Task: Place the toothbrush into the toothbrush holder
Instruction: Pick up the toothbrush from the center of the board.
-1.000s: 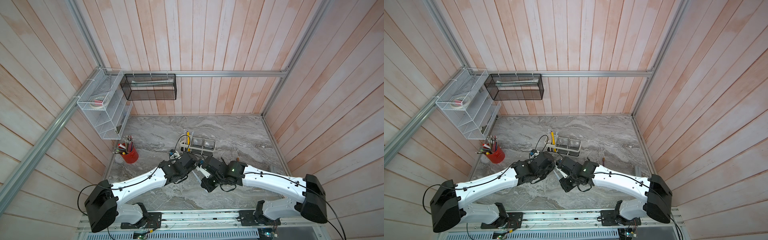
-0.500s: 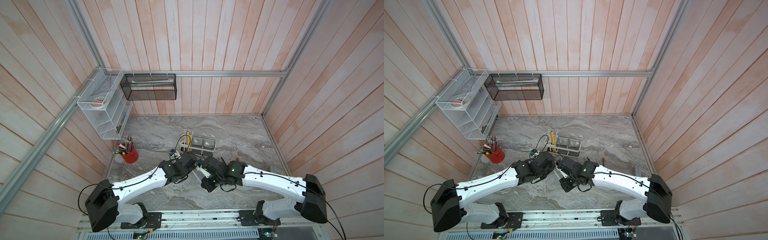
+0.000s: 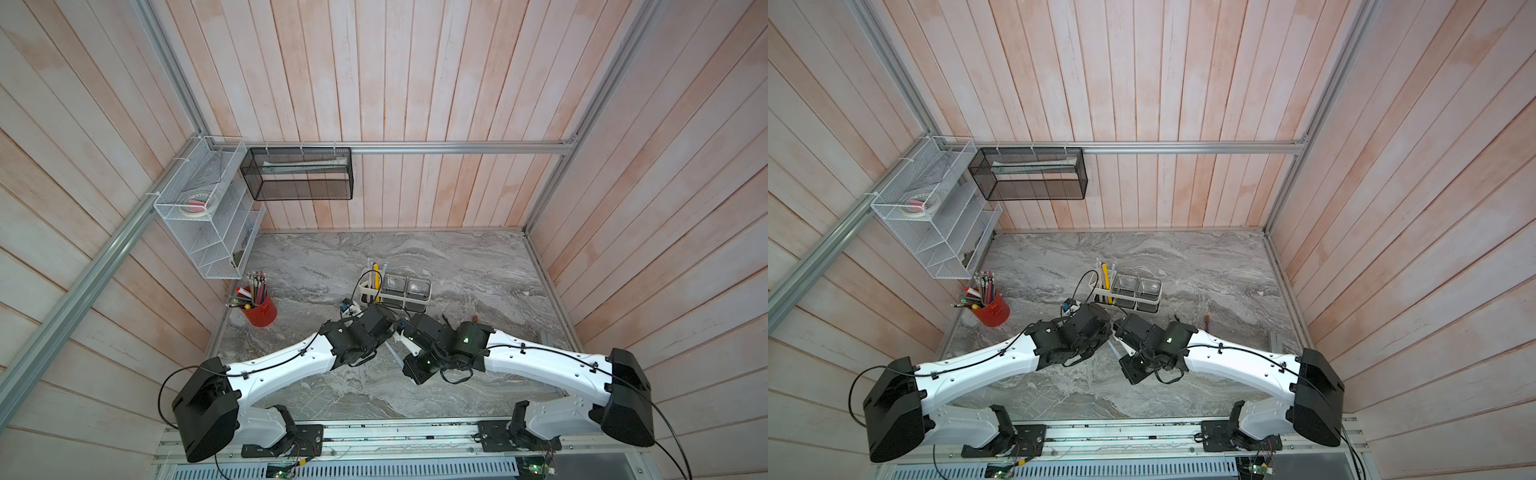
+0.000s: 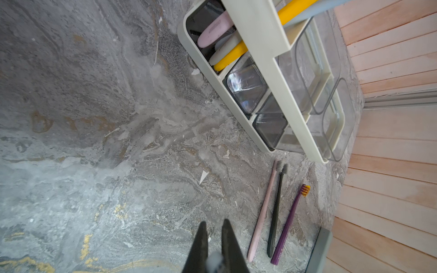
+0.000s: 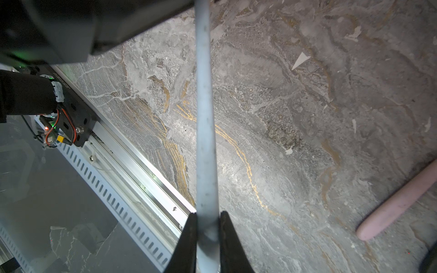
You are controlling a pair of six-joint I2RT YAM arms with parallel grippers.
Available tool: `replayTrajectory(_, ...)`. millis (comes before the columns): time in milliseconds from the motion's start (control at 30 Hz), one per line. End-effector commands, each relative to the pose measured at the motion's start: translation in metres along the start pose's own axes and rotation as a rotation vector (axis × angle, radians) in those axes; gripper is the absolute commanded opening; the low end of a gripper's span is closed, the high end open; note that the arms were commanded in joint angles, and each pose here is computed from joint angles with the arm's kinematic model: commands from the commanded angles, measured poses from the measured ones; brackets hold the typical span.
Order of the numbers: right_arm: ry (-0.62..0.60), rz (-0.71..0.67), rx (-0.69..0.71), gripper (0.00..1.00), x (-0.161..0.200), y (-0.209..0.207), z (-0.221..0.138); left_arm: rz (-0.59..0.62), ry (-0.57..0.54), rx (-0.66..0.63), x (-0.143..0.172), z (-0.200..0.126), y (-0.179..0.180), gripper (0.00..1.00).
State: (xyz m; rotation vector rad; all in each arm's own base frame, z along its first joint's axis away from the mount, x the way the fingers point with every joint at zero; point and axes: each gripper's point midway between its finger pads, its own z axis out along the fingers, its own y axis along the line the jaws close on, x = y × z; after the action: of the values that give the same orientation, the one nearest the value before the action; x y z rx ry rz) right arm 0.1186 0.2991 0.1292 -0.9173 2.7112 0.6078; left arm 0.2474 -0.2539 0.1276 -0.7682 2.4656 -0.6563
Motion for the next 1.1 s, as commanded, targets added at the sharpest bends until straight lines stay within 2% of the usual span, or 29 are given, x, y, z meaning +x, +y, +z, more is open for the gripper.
replayTrajectory(0, -0.045, -0.058, -0.047, 0.03, -0.01, 0.015, -0.006, 0.018, -0.001, -0.005, 0.0, 0.004, -0.003, 0.0)
replayTrajectory(333, -0.051, -0.053, -0.052, 0.06, -0.01, 0.015, -0.007, 0.03, 0.003, 0.04, 0.0, 0.004, -0.011, 0.0)
replayTrajectory(400, -0.056, -0.054, -0.054, 0.11, -0.01, 0.016, -0.008, 0.034, -0.001, 0.059, 0.0, 0.003, -0.013, 0.0)
replayTrajectory(700, -0.091, -0.061, -0.044, 0.48, -0.012, 0.014, -0.019, 0.072, -0.046, 0.057, -0.011, -0.002, -0.014, 0.0)
replayTrajectory(833, -0.184, -0.061, 0.007, 0.55, -0.023, 0.005, -0.047, 0.136, -0.116, 0.062, -0.029, -0.011, -0.017, 0.0)
replayTrajectory(1000, -0.374, -0.046, 0.041, 0.67, -0.034, -0.006, -0.091, 0.283, -0.315, 0.07, -0.071, -0.047, -0.036, 0.0)
replayTrajectory(1067, -0.429, -0.044, 0.035, 0.68, -0.036, -0.009, -0.106, 0.335, -0.4, 0.088, -0.089, -0.068, -0.048, 0.0)
